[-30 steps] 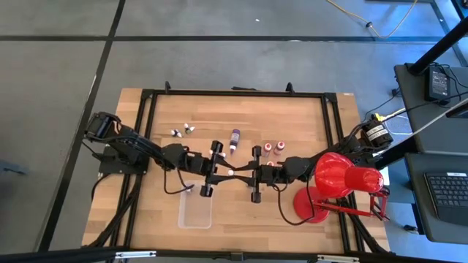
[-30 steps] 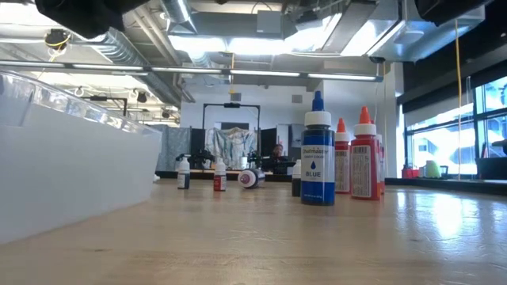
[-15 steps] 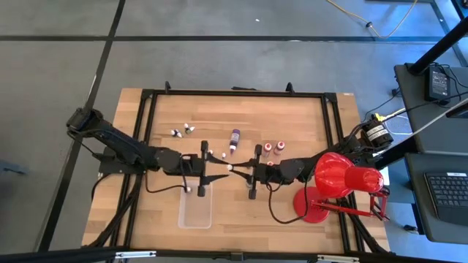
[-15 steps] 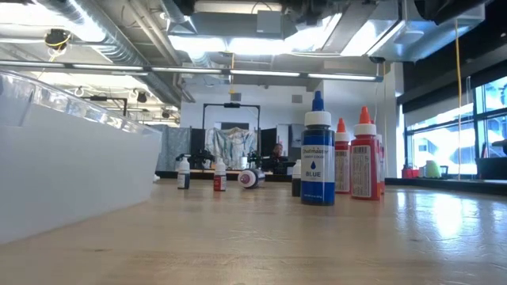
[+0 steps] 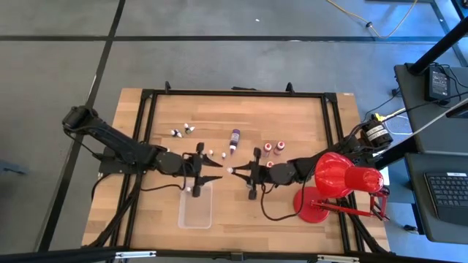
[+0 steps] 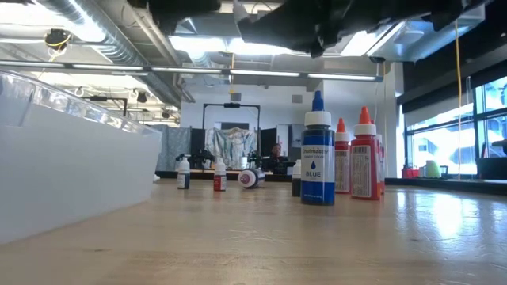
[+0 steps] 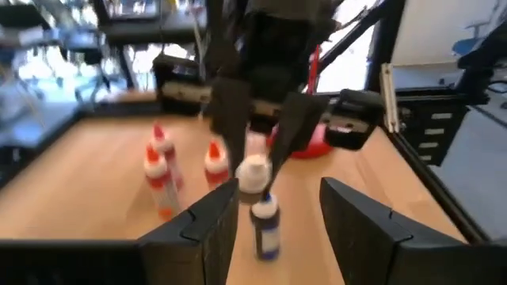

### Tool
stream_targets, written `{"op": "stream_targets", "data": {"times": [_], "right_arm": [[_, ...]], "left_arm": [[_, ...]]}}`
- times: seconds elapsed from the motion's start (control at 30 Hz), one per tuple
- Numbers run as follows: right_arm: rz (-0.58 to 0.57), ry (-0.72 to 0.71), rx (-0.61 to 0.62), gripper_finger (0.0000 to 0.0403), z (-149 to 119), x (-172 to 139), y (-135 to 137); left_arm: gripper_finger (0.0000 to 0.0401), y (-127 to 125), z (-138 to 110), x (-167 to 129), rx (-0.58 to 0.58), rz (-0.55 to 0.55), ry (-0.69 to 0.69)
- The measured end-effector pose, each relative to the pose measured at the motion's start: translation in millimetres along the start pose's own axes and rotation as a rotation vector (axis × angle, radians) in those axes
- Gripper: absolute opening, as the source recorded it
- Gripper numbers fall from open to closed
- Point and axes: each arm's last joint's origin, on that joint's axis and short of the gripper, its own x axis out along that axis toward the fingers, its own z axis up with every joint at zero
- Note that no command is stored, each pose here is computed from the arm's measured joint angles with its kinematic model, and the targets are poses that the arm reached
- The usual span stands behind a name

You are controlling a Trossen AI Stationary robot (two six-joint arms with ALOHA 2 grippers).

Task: Pick & Place food coloring
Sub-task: Put the small red food coloring bottle into the bin

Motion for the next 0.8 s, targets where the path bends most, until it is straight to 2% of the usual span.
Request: {"op": "stream_targets", "data": {"times": [0.3, 0.63, 0.8], "right_arm": [[0.019, 0.012, 0.025, 0.0067, -2, 0, 1], [0.019, 0.021, 0.033, 0.0067, -2, 0, 0], [0.016, 0.032, 0.049, 0.0067, -4, 0, 0]], "left_arm": [[0.0173, 10, -13, 13, -0.057, 0.030, 0.079], [0.0172, 14, -12, 23, -0.092, -0.037, 0.046], [0.0171, 16, -13, 34, -0.107, -0.040, 0.097]]}}
